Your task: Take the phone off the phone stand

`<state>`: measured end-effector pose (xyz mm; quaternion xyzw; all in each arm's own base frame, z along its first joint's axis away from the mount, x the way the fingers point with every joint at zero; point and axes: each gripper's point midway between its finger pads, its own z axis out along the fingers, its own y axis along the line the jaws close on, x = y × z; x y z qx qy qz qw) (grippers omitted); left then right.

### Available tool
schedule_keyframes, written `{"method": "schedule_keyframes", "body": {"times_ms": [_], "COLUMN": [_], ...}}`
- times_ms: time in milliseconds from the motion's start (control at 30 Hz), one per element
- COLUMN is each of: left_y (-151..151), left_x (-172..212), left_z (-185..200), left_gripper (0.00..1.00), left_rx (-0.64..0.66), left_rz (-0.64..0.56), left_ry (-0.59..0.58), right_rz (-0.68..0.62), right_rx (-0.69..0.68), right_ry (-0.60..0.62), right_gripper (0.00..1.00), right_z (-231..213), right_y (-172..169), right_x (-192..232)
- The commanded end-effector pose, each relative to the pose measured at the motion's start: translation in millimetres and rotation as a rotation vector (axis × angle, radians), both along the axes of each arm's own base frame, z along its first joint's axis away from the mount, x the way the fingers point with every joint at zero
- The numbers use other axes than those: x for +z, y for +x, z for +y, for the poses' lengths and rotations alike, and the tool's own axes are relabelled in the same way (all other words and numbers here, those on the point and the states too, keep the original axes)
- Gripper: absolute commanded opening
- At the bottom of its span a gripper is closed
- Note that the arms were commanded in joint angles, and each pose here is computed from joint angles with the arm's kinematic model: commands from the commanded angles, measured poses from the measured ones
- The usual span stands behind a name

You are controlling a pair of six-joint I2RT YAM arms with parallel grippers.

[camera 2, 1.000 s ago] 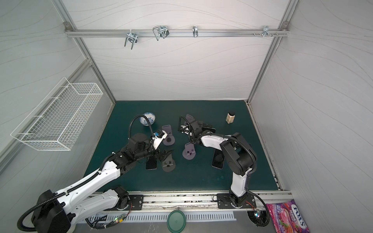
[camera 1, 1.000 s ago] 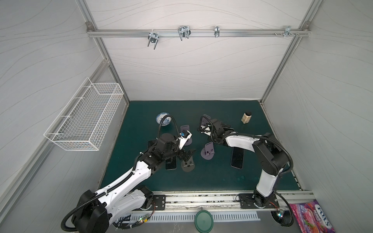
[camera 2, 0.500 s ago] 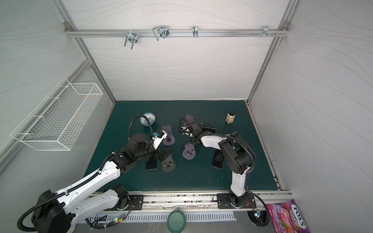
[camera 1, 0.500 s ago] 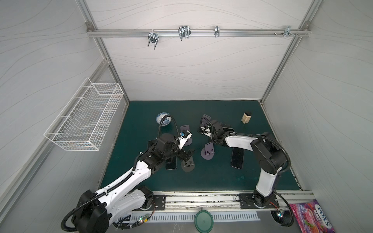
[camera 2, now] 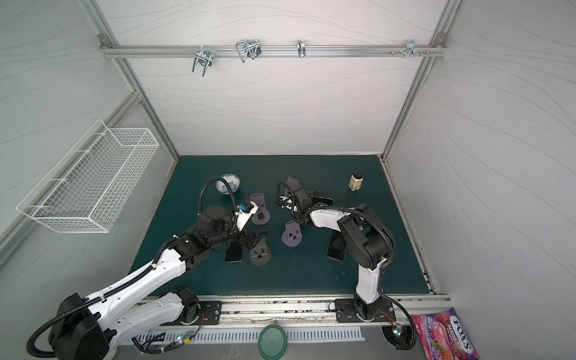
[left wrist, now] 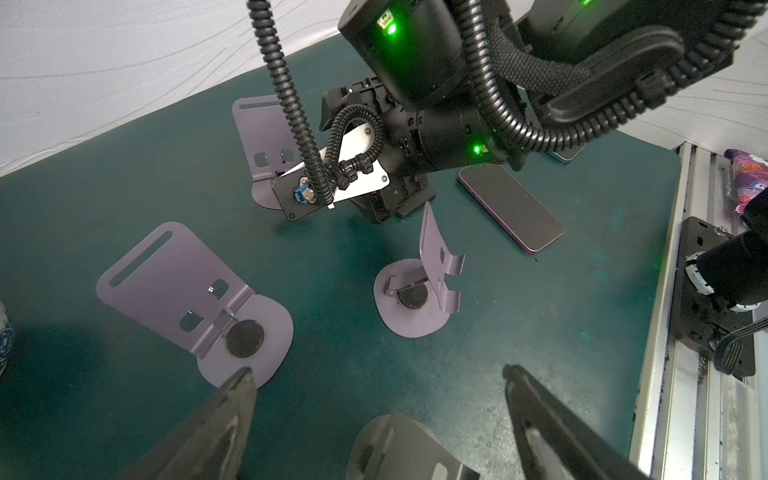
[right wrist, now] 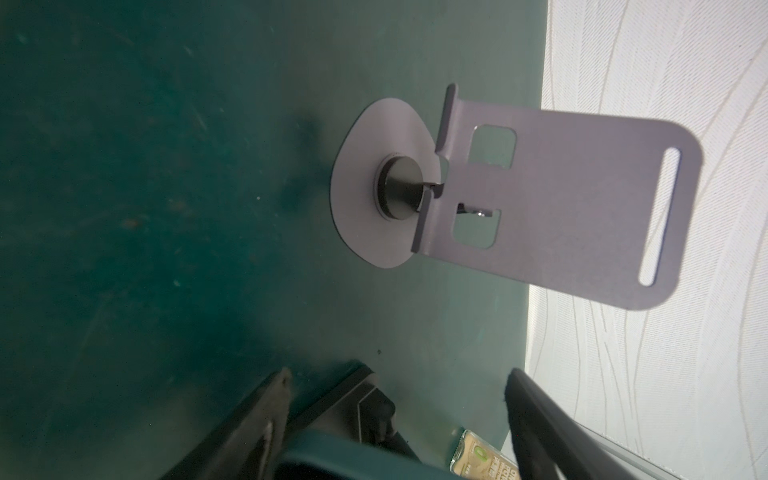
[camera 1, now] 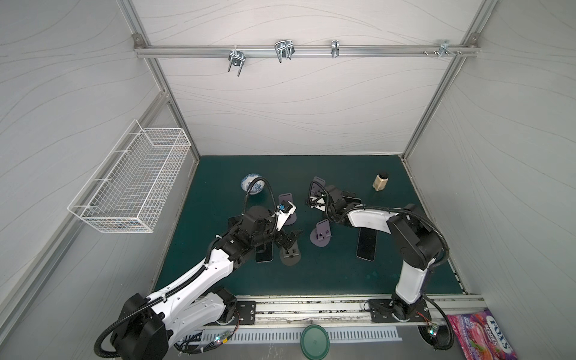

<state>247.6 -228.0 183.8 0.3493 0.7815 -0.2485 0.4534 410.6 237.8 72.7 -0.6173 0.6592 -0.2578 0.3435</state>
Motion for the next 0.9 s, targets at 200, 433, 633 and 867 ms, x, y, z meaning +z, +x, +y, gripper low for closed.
{"method": "schedule_keyframes", "body": {"times_ms": [200, 433, 633, 867], "left_y": [4.9, 6.0, 7.1, 7.4], "left_x": [12.9, 14.6, 15.6, 17.4], "left_z": [-3.0, -2.4, -1.2, -0.7], "left_gripper": [0.94, 0.94, 0.94, 0.94], "left_rx": [0.003, 0.011, 0.019, 0.024], "left_rz": [-0.037, -0.042, -0.049, -0.053], "left_ry": [-0.016, -0.019, -0.019, -0.022], "right_rz": [0.004, 0.03, 0.03, 0.028], "right_rx": [0.021, 0.014, 0.014, 0.021], "right_ry": [0.004, -0.009, -0.011, -0.018], "right_gripper": [0.75, 0.68, 0.65, 0.62], "right_z": [1.2, -0.2, 0.2, 0.6], "right_y": [-1.4, -2.8, -2.5, -2.0], "right_x": [5.6, 0.9, 2.2, 5.3]}}
